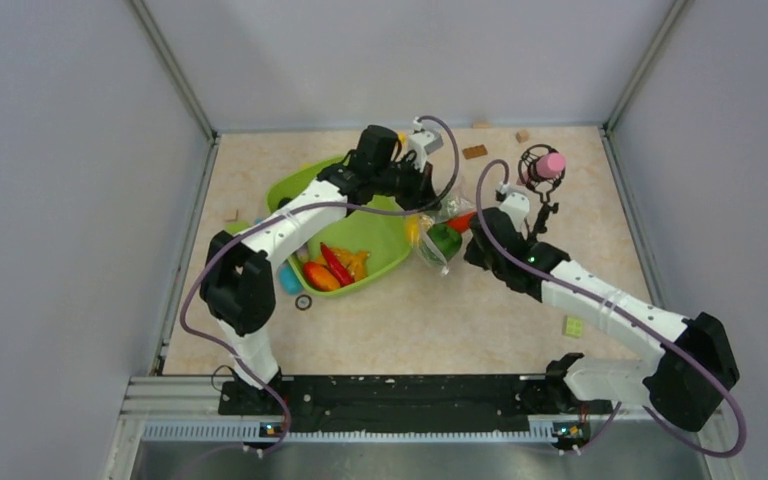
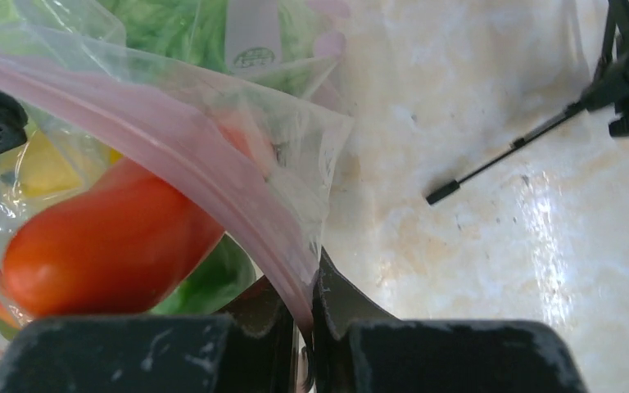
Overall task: Place the food in the zip-top bag and seal the zipper
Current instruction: Adjust the zipper food storage bag at the center of the board.
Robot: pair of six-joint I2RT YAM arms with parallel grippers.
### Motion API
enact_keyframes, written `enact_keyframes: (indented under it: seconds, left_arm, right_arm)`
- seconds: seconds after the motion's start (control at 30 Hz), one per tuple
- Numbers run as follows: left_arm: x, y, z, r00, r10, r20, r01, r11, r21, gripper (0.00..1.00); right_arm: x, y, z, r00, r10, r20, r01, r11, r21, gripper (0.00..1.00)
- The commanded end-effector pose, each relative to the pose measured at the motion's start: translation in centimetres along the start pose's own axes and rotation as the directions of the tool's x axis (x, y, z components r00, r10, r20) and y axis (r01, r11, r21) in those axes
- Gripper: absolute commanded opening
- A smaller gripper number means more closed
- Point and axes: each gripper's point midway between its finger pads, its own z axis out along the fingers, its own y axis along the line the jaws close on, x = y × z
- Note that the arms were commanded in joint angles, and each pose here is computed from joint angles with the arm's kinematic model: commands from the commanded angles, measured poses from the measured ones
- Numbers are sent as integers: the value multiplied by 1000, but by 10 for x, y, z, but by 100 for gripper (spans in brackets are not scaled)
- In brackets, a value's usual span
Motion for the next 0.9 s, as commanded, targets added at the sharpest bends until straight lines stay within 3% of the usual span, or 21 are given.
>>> enact_keyframes:
  seconds: [0.0,0.23,0.5,0.7,0.87]
  left_arm:
    - [-45,-45,-18,990,7,139,-20,995,98,0]
    - [-72,-69,-54,967,-1,256,-1,1000,7,0]
    - [-99,-68,-108,896,4,445,109,967,-230,0]
    - [-89,-60,-113,901,-7,434,155,939,-307,2]
    - [-71,-65,-110,918,-28,395,148,949,-277,23]
  right_arm:
    - [-19,6,-23,990,133,50,-129,989,-68,6]
    - [-44,34,-55,992,98,78,-76,966,-246,5]
    - [-95,63,-113,983,-34,181,104,915,-390,5]
    - [-100,74,-146,977,-96,191,179,855,-486,5]
    - [-81,78,-145,982,-138,129,186,828,-530,5]
